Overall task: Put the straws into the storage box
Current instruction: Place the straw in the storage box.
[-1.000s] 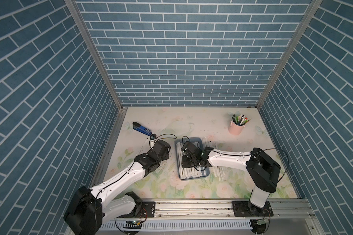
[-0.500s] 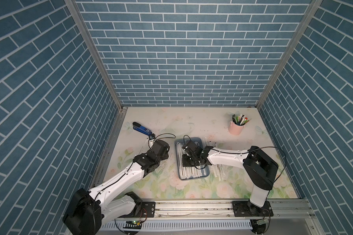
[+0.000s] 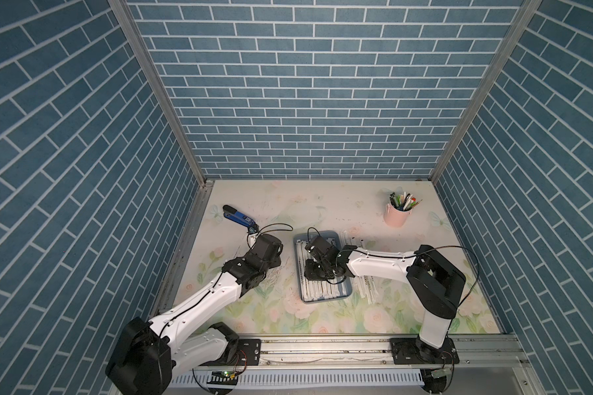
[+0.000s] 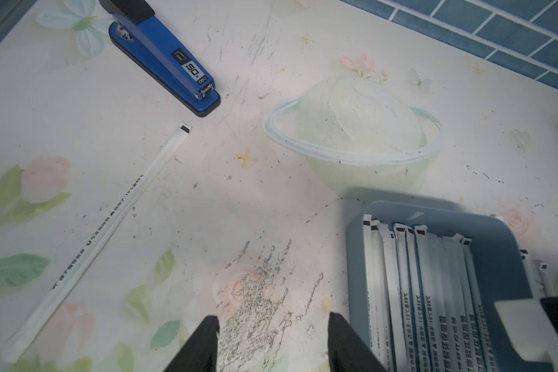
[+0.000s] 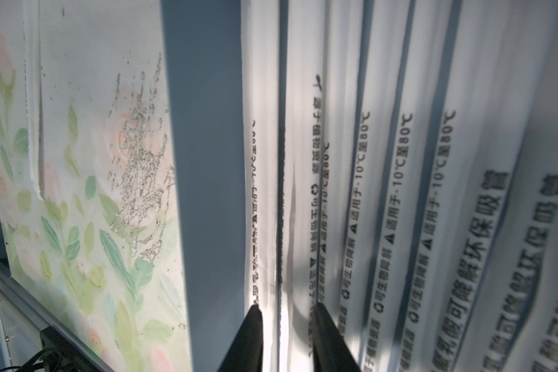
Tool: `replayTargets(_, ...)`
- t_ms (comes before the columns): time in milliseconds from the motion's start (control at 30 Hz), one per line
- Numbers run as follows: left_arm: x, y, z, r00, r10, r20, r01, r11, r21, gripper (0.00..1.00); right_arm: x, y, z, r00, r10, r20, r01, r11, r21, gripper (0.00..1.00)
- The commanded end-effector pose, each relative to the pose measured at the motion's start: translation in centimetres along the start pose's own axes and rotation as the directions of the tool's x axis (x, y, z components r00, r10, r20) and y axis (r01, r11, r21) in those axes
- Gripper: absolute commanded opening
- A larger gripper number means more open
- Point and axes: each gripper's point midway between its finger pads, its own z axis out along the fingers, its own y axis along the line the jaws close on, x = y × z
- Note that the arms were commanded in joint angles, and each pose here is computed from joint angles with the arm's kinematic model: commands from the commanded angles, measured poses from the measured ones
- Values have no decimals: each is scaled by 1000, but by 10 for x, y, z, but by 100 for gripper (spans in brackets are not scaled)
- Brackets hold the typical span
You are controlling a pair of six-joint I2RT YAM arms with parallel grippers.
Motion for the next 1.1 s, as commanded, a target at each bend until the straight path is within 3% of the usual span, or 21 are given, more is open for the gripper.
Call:
replayTargets(0, -9, 5, -1, 1000, 21, 2, -21, 1000, -21, 54, -13, 7, -19, 999, -23, 43, 23, 1000, -7, 30)
replayTargets(100, -13, 6, 1, 1000, 21, -2, -22, 999, -26, 52, -13, 6, -16, 999, -20, 38, 21, 1000, -16, 27)
replayTargets(400, -12, 3, 5, 1000, 16, -17, -16, 1000, -16, 51, -7, -3, -1, 999, 32, -2, -32, 999, -41, 4)
replayTargets(500, -12, 3, 4, 1000, 12, -15, -12, 1000, -12, 51, -6, -10, 1, 999, 34, -3, -34, 999, -12, 2)
replayTargets(567, -11, 4, 4, 1000, 14, -15, -14, 1000, -14, 51, -6, -9, 0, 999, 34, -7, -34, 999, -11, 8)
replayTargets(633, -11, 5, 4, 1000, 14, -17, -14, 1000, -15, 51, -7, -8, -1, 999, 37, -8, -37, 999, -13, 24)
replayTargets(900, -9, 8, 2, 1000, 13, -12, -14, 1000, -21, 51, -12, 1, -9, 999, 46, -7, -46, 998, -40, 31)
replayTargets(933, -9, 9, 2, 1000, 11, -12, -11, 1000, -22, 51, -12, -1, -9, 999, 38, -3, -38, 999, -24, 28)
replayTargets(967, -9, 9, 1, 1000, 10, -10, -10, 1000, -20, 51, -12, -3, -9, 999, 32, -4, -32, 999, -8, 19)
replayTargets(1000, -9, 9, 2, 1000, 10, -10, -10, 1000, -22, 51, -11, -6, -7, 1000, 26, -7, -26, 1000, 12, 0)
replayTargets(1067, -8, 9, 2, 1000, 9, -12, -9, 1000, -19, 51, -8, -11, -3, 1000, 15, -20, -15, 999, 36, 0)
